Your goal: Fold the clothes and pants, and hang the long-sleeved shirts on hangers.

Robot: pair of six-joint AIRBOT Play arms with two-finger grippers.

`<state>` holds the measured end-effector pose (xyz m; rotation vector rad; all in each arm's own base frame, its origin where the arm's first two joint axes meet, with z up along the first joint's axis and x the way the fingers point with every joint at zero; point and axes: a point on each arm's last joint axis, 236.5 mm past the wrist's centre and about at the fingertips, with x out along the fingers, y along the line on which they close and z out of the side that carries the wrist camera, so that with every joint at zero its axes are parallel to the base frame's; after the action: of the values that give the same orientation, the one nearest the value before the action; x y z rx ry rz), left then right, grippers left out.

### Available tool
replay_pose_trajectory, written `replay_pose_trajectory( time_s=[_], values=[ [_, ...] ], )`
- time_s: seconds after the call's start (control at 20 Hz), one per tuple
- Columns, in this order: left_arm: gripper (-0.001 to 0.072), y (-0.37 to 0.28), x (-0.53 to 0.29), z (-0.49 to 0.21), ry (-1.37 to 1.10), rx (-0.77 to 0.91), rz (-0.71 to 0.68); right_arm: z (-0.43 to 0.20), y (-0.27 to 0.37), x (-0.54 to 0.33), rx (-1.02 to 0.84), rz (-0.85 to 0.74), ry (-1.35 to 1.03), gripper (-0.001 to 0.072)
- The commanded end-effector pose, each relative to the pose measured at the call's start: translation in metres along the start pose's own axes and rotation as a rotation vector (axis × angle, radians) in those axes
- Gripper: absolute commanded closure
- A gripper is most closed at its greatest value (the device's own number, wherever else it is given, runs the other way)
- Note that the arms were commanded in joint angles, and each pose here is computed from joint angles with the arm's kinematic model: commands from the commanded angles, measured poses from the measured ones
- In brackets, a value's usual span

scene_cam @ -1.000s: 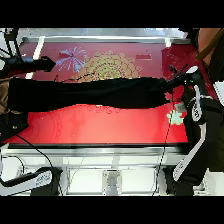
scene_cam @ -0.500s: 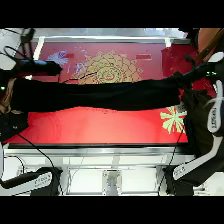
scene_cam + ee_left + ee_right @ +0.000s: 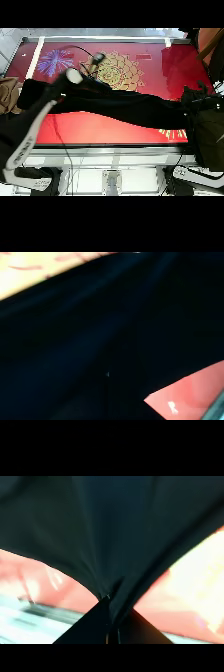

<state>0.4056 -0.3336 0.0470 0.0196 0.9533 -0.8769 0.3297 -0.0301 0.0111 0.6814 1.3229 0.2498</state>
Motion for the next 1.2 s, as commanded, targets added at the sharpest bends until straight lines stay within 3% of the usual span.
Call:
replay_pose_trajectory(
  time_s=[0.0, 0.35, 0.55, 0.7, 0.9, 1.15],
  values=[
    [0.0692, -0.035, 0.078, -0.031, 0.092, -0.011, -0.077, 0.025, 0.052, -0.032, -0.062, 0.145, -0.199, 0.0697],
    [0.0692, -0.041, 0.139, -0.030, 0.124, -0.029, -0.110, 0.073, 0.177, -0.059, -0.311, 0.218, -0.350, 0.0698],
    [0.0692, -0.021, 0.118, -0.019, 0.116, 0.009, -0.059, 0.073, 0.242, -0.030, -0.414, 0.276, -0.322, 0.0698],
    [0.0692, 0.022, 0.045, 0.021, 0.042, 0.073, 0.064, 0.069, 0.287, 0.008, -0.461, 0.322, -0.274, 0.0698],
    [0.0692, 0.074, -0.105, 0.075, -0.156, 0.039, 0.212, 0.043, 0.341, 0.092, -0.490, 0.367, -0.166, 0.0698],
    [0.0691, 0.107, -0.254, 0.082, -0.326, -0.018, 0.378, -0.008, 0.397, 0.217, -0.483, 0.402, -0.062, 0.0698]
  ],
)
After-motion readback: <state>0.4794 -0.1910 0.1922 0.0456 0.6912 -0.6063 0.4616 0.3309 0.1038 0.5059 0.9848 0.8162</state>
